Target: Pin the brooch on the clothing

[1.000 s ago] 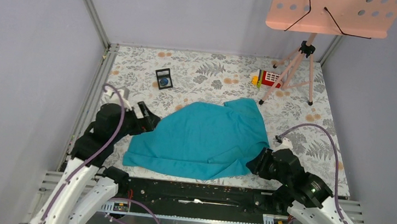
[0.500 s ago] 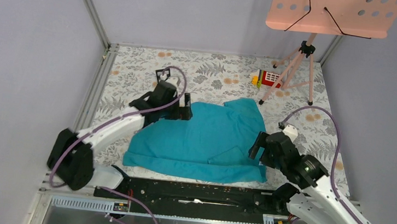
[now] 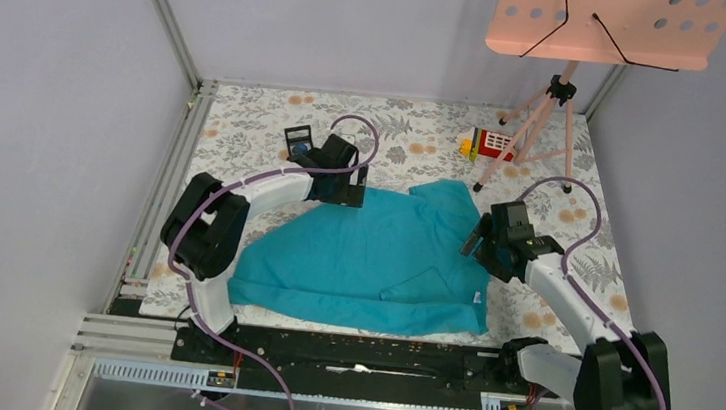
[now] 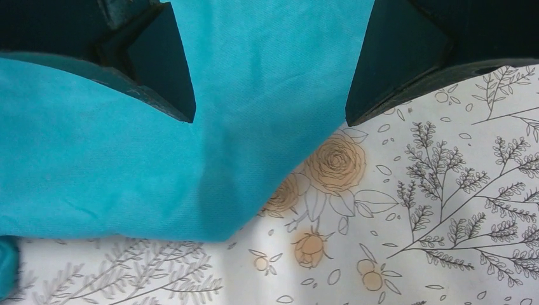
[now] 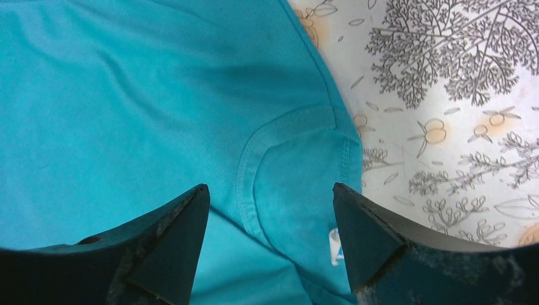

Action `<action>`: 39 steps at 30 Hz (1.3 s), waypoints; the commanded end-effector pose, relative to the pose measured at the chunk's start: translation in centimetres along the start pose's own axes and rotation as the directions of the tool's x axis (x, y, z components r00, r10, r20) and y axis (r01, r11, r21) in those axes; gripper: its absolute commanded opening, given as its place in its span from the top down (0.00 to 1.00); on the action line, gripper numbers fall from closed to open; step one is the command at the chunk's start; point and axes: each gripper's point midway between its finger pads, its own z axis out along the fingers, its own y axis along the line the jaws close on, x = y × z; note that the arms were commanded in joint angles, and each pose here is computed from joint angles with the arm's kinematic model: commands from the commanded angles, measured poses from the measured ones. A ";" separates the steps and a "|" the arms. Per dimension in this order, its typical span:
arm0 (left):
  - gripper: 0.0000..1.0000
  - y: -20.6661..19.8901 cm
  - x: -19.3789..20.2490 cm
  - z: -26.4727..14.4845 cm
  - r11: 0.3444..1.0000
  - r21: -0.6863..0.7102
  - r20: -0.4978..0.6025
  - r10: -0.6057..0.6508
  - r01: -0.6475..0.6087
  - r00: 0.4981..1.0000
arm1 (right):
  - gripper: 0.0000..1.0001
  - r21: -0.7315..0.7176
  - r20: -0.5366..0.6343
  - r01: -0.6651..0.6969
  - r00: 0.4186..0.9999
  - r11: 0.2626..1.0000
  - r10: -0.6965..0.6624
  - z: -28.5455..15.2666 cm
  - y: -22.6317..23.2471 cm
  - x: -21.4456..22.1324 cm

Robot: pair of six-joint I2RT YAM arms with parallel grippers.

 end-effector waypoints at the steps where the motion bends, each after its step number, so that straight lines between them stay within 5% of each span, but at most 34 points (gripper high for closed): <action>1: 0.01 0.6 -1.8 0.6 1.000 -0.004 0.031 -0.006 0.006 1.000 | 0.24 -0.040 0.039 0.006 0.999 0.999 -0.004 1.1 1.9 -2.6; 13: 0.09 2.6 0.8 2.1 0.999 0.006 -0.071 -0.037 0.038 0.997 | 0.38 0.023 -0.013 0.034 0.999 0.999 -0.034 4.5 2.2 -2.9; 21: 0.51 2.4 2.7 2.5 0.999 0.041 -0.117 -0.031 0.036 0.993 | 0.58 0.038 -0.040 0.039 0.998 0.999 -0.037 6.4 2.2 -2.4; 29: 1.00 2.5 6.6 0.0 0.984 0.134 -0.137 -0.098 0.116 0.986 | 1.00 0.008 -0.055 0.084 0.995 0.996 -0.083 7.4 3.9 -3.6; 39: 1.00 0.0 11.1 -7.5 0.924 0.323 -0.080 -0.188 0.204 0.979 | 1.00 -0.142 -0.021 0.118 0.992 0.983 -0.122 7.9 11.2 -7.3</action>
